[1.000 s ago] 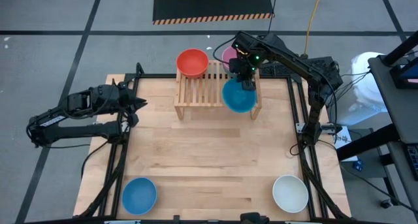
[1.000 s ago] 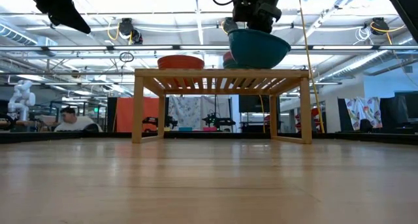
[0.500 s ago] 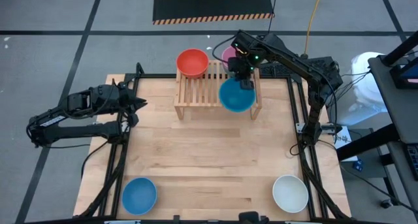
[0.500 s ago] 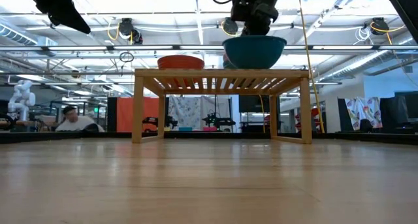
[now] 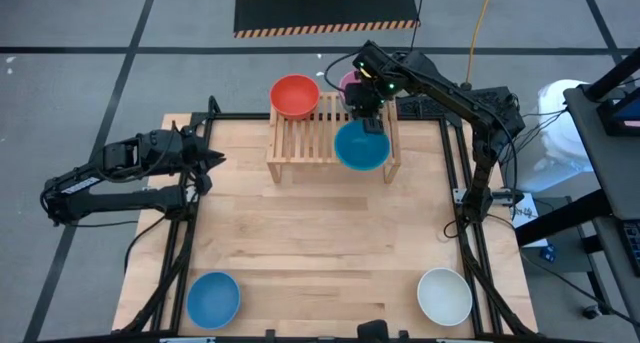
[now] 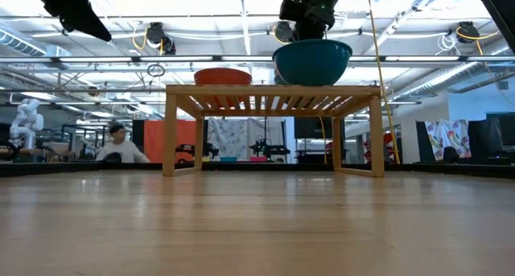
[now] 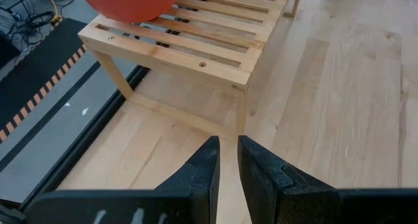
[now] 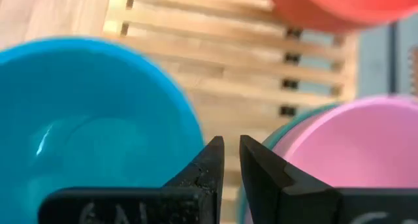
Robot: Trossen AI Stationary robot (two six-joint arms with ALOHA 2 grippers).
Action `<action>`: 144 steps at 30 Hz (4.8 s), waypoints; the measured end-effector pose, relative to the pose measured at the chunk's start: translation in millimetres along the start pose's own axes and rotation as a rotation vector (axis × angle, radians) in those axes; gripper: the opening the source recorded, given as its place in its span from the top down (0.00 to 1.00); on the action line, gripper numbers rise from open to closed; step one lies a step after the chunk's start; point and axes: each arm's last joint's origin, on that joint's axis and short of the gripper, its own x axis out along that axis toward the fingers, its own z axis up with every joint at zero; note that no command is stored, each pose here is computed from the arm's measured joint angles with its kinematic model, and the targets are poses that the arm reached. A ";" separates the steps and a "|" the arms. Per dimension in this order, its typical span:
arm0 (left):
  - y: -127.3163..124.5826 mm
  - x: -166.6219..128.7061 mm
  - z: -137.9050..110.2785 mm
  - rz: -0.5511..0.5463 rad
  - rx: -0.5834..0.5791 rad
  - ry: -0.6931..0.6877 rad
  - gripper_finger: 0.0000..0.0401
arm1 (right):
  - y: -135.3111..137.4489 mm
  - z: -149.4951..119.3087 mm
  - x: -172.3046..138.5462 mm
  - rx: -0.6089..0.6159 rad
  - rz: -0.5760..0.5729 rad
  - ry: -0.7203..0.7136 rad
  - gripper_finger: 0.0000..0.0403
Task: Place and stack bowls onto a shelf
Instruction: Put the dark blue bowl on the shelf, then stack the light blue bowl on the orange bowl on the shelf
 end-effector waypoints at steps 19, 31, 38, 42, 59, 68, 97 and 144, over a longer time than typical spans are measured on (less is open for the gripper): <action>0.0 0.0 0.1 0.000 -0.001 -0.001 0.84 | 111.2 18.7 -94.6 -0.055 0.259 -0.227 0.89; 0.1 -0.1 0.1 0.001 -0.002 -0.001 0.84 | 146.5 7.5 -27.7 -0.046 0.414 0.087 0.89; 0.1 -0.1 0.1 0.001 -0.001 -0.002 0.84 | 148.5 -3.8 13.9 -0.060 0.421 0.099 0.91; 0.1 -0.1 0.1 0.001 -0.001 -0.001 0.84 | 147.3 -1.7 19.5 -0.051 0.403 0.067 0.95; 0.1 -0.1 -0.9 0.001 0.002 0.009 0.84 | 145.7 1.0 14.7 -0.052 0.296 0.049 0.97; 0.3 -23.1 6.0 -0.105 -0.070 0.035 0.84 | 156.5 2.5 -52.0 -0.034 0.244 -0.263 0.97; -1.6 -76.2 21.6 -0.369 -0.378 0.386 0.85 | 158.8 -9.4 -134.2 0.031 -0.070 -0.618 0.97; -53.6 9.2 26.0 -0.486 -0.376 0.847 0.82 | 159.9 -11.0 -144.5 -0.102 -0.128 -0.669 0.97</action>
